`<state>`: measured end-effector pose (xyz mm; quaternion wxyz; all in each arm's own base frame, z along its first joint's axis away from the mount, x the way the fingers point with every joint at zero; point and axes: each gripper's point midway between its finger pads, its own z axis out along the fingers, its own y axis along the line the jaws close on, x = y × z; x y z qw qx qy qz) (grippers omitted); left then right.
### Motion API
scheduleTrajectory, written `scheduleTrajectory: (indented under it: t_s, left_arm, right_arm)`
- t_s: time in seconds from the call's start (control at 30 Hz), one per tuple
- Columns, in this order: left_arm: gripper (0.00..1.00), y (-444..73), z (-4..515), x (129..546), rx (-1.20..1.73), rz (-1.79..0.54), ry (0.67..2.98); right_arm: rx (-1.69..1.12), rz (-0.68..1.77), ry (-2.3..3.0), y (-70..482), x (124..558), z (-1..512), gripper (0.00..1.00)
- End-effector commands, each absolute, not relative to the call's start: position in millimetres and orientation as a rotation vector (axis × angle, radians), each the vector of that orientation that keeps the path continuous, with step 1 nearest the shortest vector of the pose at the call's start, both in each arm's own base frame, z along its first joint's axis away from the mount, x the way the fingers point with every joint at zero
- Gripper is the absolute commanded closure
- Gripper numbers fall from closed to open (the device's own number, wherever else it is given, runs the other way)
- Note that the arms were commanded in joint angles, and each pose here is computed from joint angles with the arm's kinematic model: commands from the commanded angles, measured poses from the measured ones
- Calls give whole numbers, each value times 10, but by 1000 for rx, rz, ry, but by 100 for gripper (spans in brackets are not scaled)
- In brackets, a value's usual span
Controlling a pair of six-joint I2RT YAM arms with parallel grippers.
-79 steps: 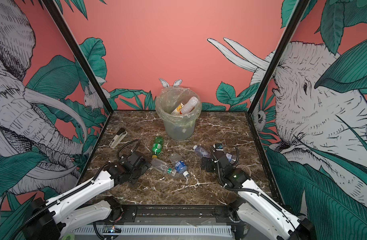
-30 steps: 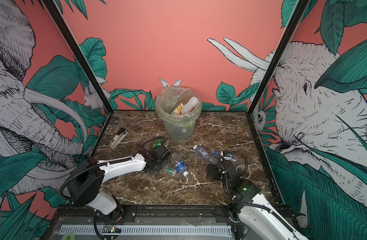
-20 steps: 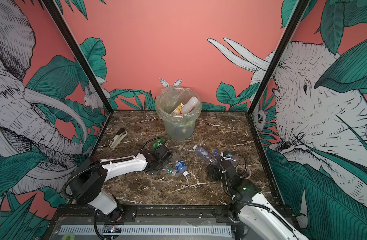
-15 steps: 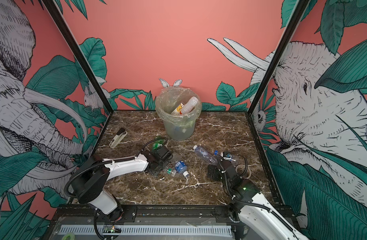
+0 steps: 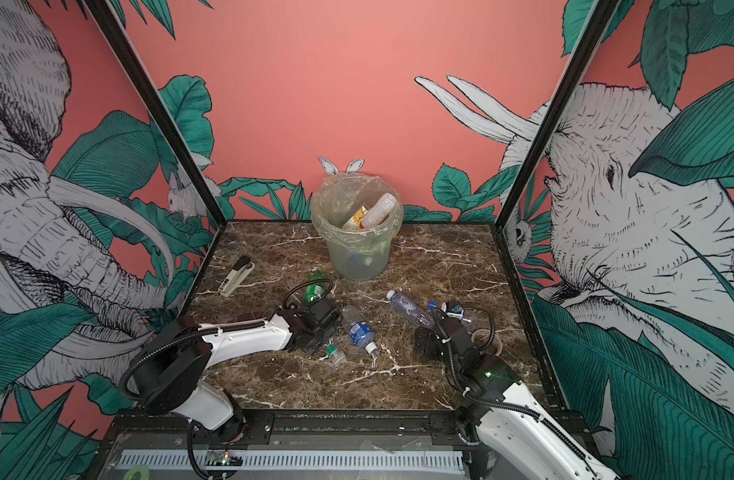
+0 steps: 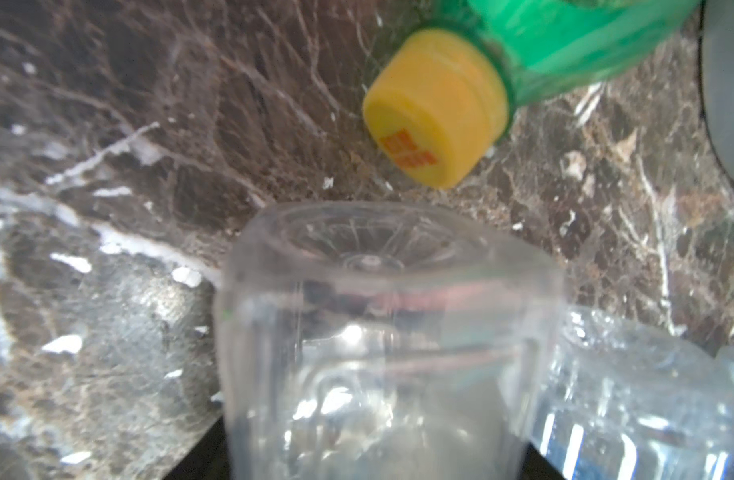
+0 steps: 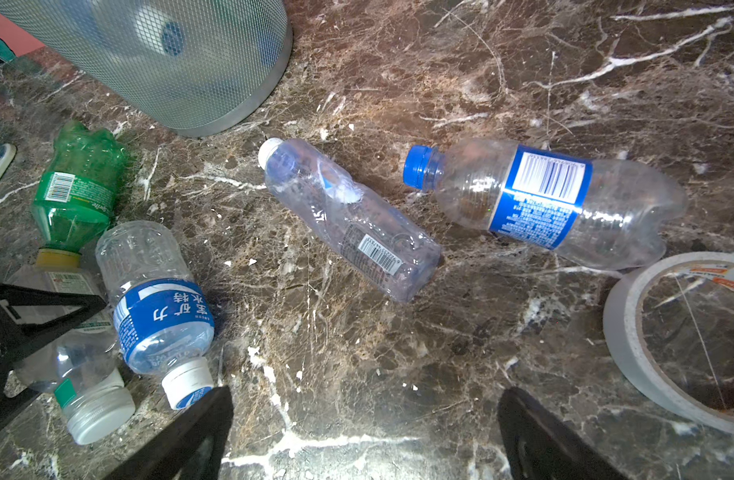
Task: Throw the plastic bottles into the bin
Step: 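Close the left gripper on the clear square bottle and lift it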
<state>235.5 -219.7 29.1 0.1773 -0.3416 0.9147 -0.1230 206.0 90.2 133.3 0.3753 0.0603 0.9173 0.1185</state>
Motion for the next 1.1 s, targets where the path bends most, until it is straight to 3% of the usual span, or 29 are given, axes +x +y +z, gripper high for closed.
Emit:
scheduleTrajectory:
  t_s: [0.0, 0.2, 0.4, 1.07]
  left_arm:
    - [37, -2037, 227, 2190, -904, -271, 2627]
    - [38, -2057, 305, 2190, -784, -336, 2617]
    - [42, -2345, 415, 2221, -563, -549, 2626]
    - [41, -2731, 1083, 2022, 148, -870, 2497]
  right_arm:
    - [194, 315, 2328, 905, 2105, 1443, 1]
    - [216, 342, 2339, 974, 2152, 1444, 1]
    - [253, 408, 2334, 1102, 2245, 1448, 1]
    - [350, 525, 2282, 1435, 2646, 1631, 1]
